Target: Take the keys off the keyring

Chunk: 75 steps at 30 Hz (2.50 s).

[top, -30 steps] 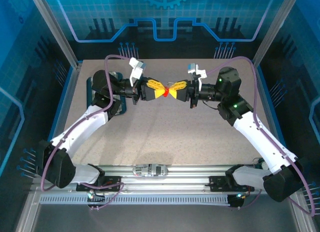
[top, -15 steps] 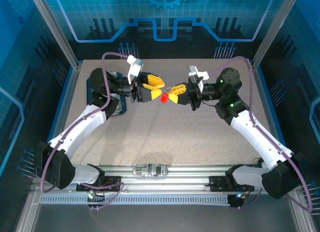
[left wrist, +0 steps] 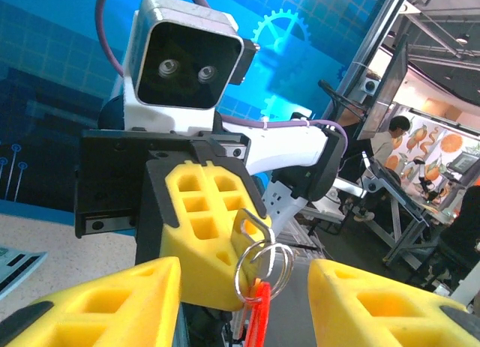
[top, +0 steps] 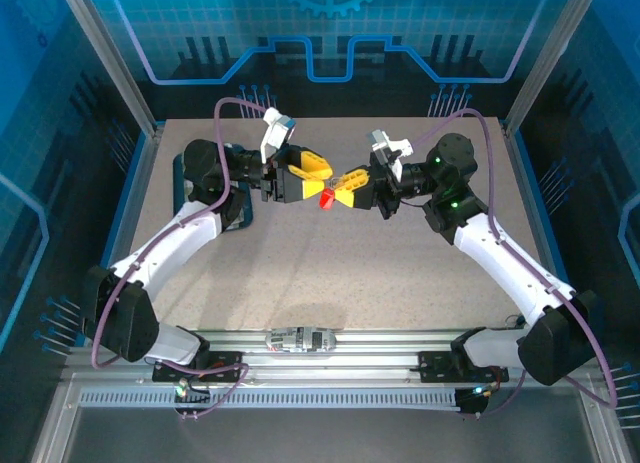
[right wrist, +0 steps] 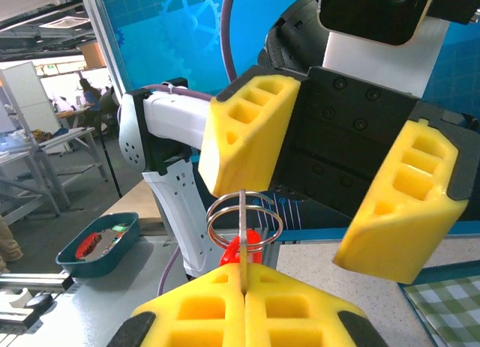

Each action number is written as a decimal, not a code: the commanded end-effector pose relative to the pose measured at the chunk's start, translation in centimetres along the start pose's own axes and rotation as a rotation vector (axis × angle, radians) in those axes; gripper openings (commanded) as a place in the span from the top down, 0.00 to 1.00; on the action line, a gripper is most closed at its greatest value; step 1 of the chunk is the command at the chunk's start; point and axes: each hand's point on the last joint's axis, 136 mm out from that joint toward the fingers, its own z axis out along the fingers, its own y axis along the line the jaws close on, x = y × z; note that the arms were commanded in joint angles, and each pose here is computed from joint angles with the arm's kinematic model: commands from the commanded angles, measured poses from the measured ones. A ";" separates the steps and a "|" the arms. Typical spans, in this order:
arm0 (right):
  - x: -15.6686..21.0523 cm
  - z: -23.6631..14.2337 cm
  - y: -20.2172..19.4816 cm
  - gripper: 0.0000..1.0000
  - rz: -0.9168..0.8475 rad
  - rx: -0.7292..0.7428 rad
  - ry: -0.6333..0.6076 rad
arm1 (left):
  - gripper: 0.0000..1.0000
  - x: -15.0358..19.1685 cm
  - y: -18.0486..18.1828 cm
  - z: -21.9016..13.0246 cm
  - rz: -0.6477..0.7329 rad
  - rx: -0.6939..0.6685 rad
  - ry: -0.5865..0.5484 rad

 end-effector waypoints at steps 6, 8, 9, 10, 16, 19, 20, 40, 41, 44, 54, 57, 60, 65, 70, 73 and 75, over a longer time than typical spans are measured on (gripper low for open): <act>-0.7 0.2 0.6 1.00 -0.025 -0.024 0.002 | 0.52 -0.6 -1.8 1.0 0.057 0.062 0.034; -0.7 0.1 0.6 1.00 -0.028 -0.018 0.000 | 0.56 -0.5 -1.7 1.2 0.052 0.070 0.042; -0.7 0.1 0.5 1.00 -0.027 -0.014 -0.001 | 0.59 -0.5 -1.7 1.2 0.051 0.073 0.045; -0.7 0.1 0.4 1.00 -0.025 -0.011 -0.001 | 0.62 -0.5 -1.6 1.2 0.050 0.074 0.046; -1.0 -0.1 0.3 1.00 -0.030 0.003 -0.009 | 0.76 -0.5 -1.3 1.2 0.039 0.076 0.043; -1.0 -0.2 0.2 1.00 -0.031 0.008 -0.012 | 0.79 -0.9 -1.2 1.0 0.041 0.075 0.028; -1.0 -0.3 0.2 1.00 -0.029 0.010 -0.012 | 0.80 -1.1 -1.2 0.9 0.044 0.074 0.023; -1.1 -0.8 -0.7 1.00 -0.025 0.062 -0.029 | 0.69 -1.5 -1.2 0.3 0.048 0.079 0.001; -1.1 -0.8 -0.7 1.00 -0.024 0.066 -0.028 | 0.67 -1.5 -1.2 0.3 0.046 0.078 0.002; -1.1 -0.9 -0.9 1.00 -0.023 0.081 -0.029 | 0.66 -1.4 -1.0 0.3 0.044 0.070 0.004; -1.4 -1.0 -0.8 1.00 -0.035 0.101 -0.035 | 0.75 -0.8 -0.5 0.2 0.054 0.023 0.009; -1.4 -1.0 -0.9 1.00 -0.034 0.104 -0.036 | 0.86 -0.7 -0.6 0.2 0.063 0.018 0.008; -1.4 -1.0 -1.0 1.00 -0.035 0.109 -0.039 | 0.96 -0.7 -0.6 0.1 0.062 0.017 0.008; -1.4 -1.1 -1.1 1.00 -0.045 0.124 -0.042 | 1.00 -0.8 -0.4 0.1 0.061 0.011 -0.002; -1.4 -1.2 -1.1 1.00 -0.052 0.130 -0.040 | 1.00 -1.0 -0.4 0.0 0.072 0.006 -0.014; -1.3 -1.2 -1.0 1.00 -0.056 0.135 -0.041 | 1.00 -1.1 -0.5 -0.2 0.079 0.000 -0.021; -1.3 -1.3 -1.1 1.00 -0.057 0.140 -0.044 | 1.00 -1.2 -0.5 -0.3 0.083 -0.002 -0.026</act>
